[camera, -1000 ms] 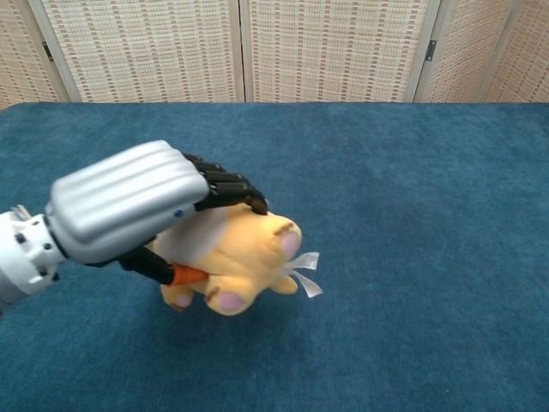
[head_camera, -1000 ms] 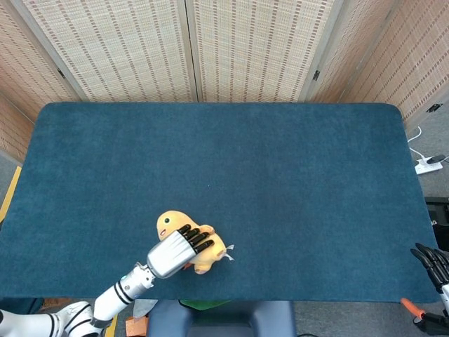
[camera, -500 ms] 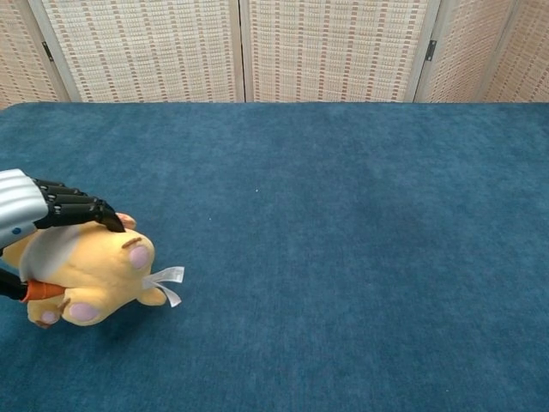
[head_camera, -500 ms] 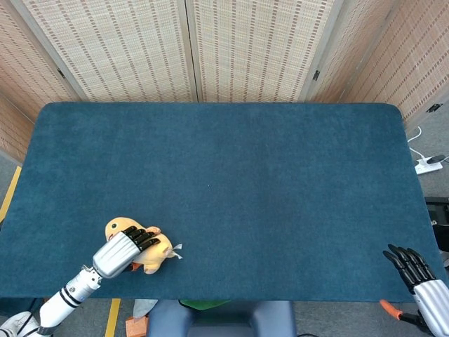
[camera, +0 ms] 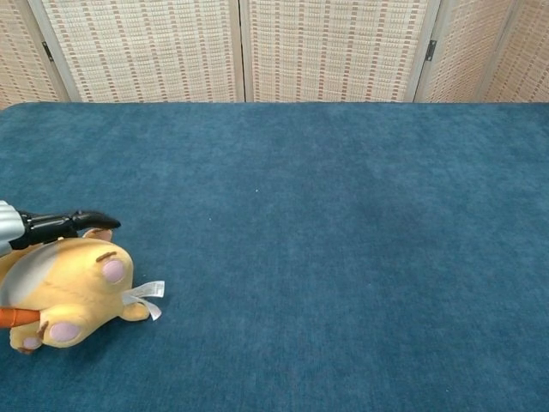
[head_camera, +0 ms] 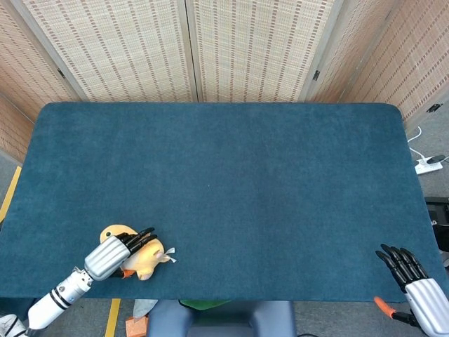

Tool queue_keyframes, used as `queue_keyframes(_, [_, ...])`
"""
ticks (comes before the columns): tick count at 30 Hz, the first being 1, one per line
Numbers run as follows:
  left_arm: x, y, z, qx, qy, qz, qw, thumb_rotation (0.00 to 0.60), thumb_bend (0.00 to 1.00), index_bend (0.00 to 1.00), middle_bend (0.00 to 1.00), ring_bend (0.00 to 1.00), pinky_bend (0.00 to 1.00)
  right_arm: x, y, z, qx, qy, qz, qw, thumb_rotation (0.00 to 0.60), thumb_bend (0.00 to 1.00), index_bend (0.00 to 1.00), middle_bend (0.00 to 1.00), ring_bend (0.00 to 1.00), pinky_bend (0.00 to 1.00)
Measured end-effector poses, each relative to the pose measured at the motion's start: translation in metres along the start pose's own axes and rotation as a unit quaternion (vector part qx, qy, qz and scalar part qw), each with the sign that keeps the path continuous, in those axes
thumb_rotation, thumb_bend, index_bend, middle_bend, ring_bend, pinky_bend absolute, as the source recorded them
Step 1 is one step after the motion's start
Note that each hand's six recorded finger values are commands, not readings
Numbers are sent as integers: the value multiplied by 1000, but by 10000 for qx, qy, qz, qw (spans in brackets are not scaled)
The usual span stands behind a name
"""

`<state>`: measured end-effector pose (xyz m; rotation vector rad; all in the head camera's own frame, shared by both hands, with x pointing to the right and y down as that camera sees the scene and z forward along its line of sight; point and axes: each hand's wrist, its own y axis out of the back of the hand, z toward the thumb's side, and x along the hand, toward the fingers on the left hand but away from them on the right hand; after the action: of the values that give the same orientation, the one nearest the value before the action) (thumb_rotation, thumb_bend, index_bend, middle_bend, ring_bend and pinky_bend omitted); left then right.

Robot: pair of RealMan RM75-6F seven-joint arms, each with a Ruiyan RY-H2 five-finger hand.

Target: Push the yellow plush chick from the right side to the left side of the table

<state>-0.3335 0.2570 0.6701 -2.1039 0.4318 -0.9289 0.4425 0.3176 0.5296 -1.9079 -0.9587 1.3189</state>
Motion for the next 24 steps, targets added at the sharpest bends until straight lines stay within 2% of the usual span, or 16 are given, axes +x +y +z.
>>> queue_keyframes(3, [-5,6,4,-177,22,-14,9998,600,209,0,0,0,242,1,0,1,-11,15,21,10000,600,260,0,0,0,0])
queue_keyframes(7, [-15,16,5,-175,70,23,9998,600,209,0,0,0,223,4,2,2,-38,35,-35,10000,600,261,0,0,0,0])
queue_keyframes(13, [-51,36,5,-81,336,16,9994,600,207,0,0,0,217,6,5,5,-87,141,-90,9998,600,261,0,0,0,0])
queue_keyframes(16, [-80,46,-1,-33,724,83,9973,600,213,0,0,0,193,5,6,8,-93,235,-116,9996,600,262,0,0,0,0])
queue_keyframes(19, [-106,58,-12,-55,1291,330,9911,600,233,0,0,0,158,3,8,10,-6,259,-175,9995,600,261,0,0,0,0])
queue_keyframes(22, [-133,68,-25,-100,2009,620,9776,600,240,0,0,0,141,1,10,10,180,164,-246,9994,600,260,0,0,0,0])
queue_keyframes(24, [-154,76,-35,-163,2566,981,9614,600,240,0,0,0,138,-2,13,8,330,3,-315,9990,600,259,0,0,0,0])
